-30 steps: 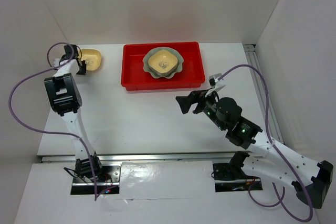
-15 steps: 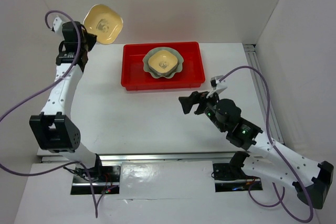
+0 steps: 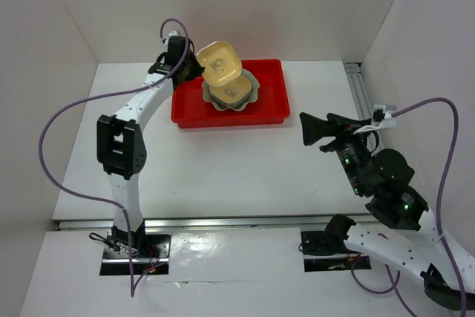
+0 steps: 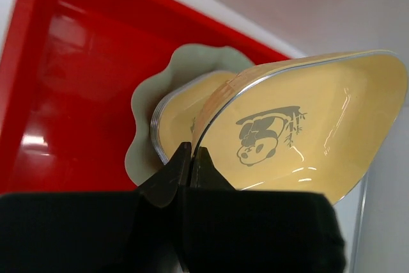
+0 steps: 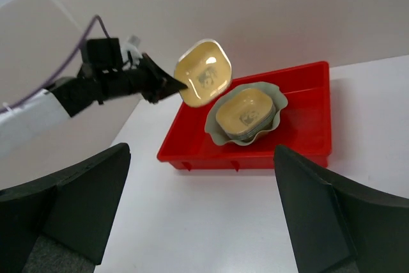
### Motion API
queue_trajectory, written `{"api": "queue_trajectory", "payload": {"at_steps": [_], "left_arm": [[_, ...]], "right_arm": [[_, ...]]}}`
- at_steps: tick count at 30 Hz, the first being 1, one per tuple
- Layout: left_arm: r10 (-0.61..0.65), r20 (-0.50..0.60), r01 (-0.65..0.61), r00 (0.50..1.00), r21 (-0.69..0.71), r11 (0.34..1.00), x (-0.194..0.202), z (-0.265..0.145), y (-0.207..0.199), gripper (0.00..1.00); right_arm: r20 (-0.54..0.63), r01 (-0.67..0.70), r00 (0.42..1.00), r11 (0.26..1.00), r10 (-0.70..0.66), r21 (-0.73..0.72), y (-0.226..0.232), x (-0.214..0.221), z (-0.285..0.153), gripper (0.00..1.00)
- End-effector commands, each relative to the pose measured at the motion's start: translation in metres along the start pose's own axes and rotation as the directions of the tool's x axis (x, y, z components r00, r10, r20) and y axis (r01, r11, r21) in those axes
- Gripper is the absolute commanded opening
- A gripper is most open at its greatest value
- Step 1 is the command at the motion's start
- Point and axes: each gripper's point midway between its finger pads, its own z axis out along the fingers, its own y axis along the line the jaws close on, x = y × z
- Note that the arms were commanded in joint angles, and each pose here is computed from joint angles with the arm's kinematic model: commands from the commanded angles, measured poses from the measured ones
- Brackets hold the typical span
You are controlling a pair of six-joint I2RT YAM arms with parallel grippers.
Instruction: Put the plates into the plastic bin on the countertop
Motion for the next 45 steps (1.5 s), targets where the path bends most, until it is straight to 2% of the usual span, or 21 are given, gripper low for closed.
{"api": "queue_trajectory", "payload": {"at_steps": [1, 2, 6, 10, 13, 16, 17, 20, 21, 22, 24, 27, 29, 30, 32, 34, 35, 40, 42, 43, 45], "left_arm": [[-0.01, 0.011, 0.009, 1.0, 0.049, 0.999, -0.001, 0.005, -0.032, 0.0], [-0.011, -0.028, 0.012, 1.0, 0.026, 1.0, 0.019, 0.02, -0.027, 0.0], [-0.074, -0.081, 0.073, 0.994, -0.01, 0.997, 0.044, 0.042, -0.019, 0.0], [-0.112, -0.107, 0.108, 0.988, -0.034, 0.994, 0.06, 0.054, -0.016, 0.0], [-0.133, -0.111, 0.124, 0.985, -0.076, 0.989, 0.065, 0.057, -0.007, 0.06], [-0.132, -0.104, 0.124, 0.986, -0.082, 0.989, 0.064, 0.057, -0.006, 0.18], [-0.132, -0.104, 0.124, 0.986, -0.082, 0.989, 0.064, 0.057, -0.006, 0.26], [-0.135, -0.112, 0.13, 0.985, -0.052, 0.99, 0.06, 0.052, -0.015, 0.4], [-0.136, -0.105, 0.132, 0.985, -0.044, 0.99, 0.056, 0.049, -0.018, 0.47], [-0.13, -0.086, 0.127, 0.988, -0.04, 0.991, 0.053, 0.044, -0.024, 0.62], [-0.117, -0.048, 0.116, 0.992, -0.013, 0.993, 0.04, 0.032, -0.037, 0.81], [-0.093, -0.028, 0.093, 0.995, 0.014, 0.996, 0.025, 0.016, -0.047, 0.86], [-0.034, 0.037, 0.031, 0.999, 0.059, 0.998, -0.001, -0.019, -0.067, 0.88], [-0.015, 0.07, 0.011, 0.997, 0.063, 0.998, -0.014, -0.033, -0.07, 1.0], [0.065, 0.153, -0.08, 0.986, 0.097, 0.992, -0.041, -0.086, -0.09, 1.0], [0.124, 0.165, -0.138, 0.978, 0.076, 0.987, -0.049, -0.117, -0.083, 1.0], [0.162, 0.211, -0.183, 0.964, 0.086, 0.979, -0.067, -0.155, -0.086, 1.0], [0.212, 0.238, -0.231, 0.948, 0.054, 0.971, -0.074, -0.259, -0.041, 1.0], [0.237, 0.226, -0.246, 0.945, 0.012, 0.969, -0.056, -0.278, -0.01, 1.0], [0.215, 0.275, -0.236, 0.937, 0.045, 0.971, -0.059, -0.318, -0.002, 1.0], [0.234, 0.266, -0.245, 0.935, 0.009, 0.969, -0.042, -0.334, 0.027, 1.0]], "right_arm": [[-0.013, 0.044, 0.999, 0.995, -0.043, 0.088, -0.017, -0.007, -0.006, 1.0], [-0.024, 0.053, 0.998, 0.994, -0.051, 0.091, -0.018, -0.004, -0.007, 1.0], [-0.018, 0.038, 0.999, 0.995, -0.037, 0.09, -0.018, -0.008, -0.01, 1.0], [-0.026, 0.045, 0.999, 0.995, -0.043, 0.093, -0.021, -0.002, -0.01, 1.0], [-0.027, 0.046, 0.999, 0.995, -0.044, 0.093, -0.021, 0.0, -0.009, 1.0], [-0.031, 0.046, 0.999, 0.995, -0.043, 0.084, -0.02, 0.001, -0.009, 1.0], [-0.031, 0.046, 0.999, 0.995, -0.043, 0.084, -0.02, 0.001, -0.009, 1.0], [-0.028, 0.04, 0.999, 0.997, -0.038, 0.072, -0.017, 0.0, -0.009, 1.0], [-0.032, 0.049, 0.998, 0.997, -0.047, 0.064, -0.016, 0.001, -0.009, 1.0], [-0.04, 0.055, 0.998, 0.996, -0.053, 0.067, -0.016, 0.003, -0.007, 1.0], [-0.052, 0.061, 0.997, 0.996, -0.058, 0.061, -0.014, 0.007, -0.005, 1.0], [-0.054, 0.069, 0.996, 0.996, -0.066, 0.052, -0.01, 0.006, -0.001, 1.0], [-0.045, 0.068, 0.997, 0.995, -0.065, 0.071, -0.011, 0.002, 0.0, 1.0], [-0.055, 0.08, 0.996, 0.993, -0.075, 0.087, -0.011, 0.002, 0.003, 1.0], [-0.07, 0.108, 0.993, 0.984, -0.099, 0.143, -0.017, -0.003, 0.005, 1.0], [-0.134, 0.178, 0.979, 0.963, -0.153, 0.205, -0.026, 0.006, 0.01, 1.0], [-0.133, 0.182, 0.979, 0.96, -0.155, 0.214, -0.024, -0.001, 0.011, 1.0], [-0.156, 0.201, 0.973, 0.955, -0.169, 0.218, -0.024, -0.01, 0.006, 1.0], [-0.143, 0.2, 0.974, 0.961, -0.174, 0.191, -0.022, -0.018, 0.001, 1.0], [-0.126, 0.186, 0.978, 0.965, -0.164, 0.187, -0.021, -0.025, -0.002, 1.0], [-0.14, 0.208, 0.973, 0.96, -0.183, 0.188, -0.023, -0.025, -0.005, 1.0]]}}
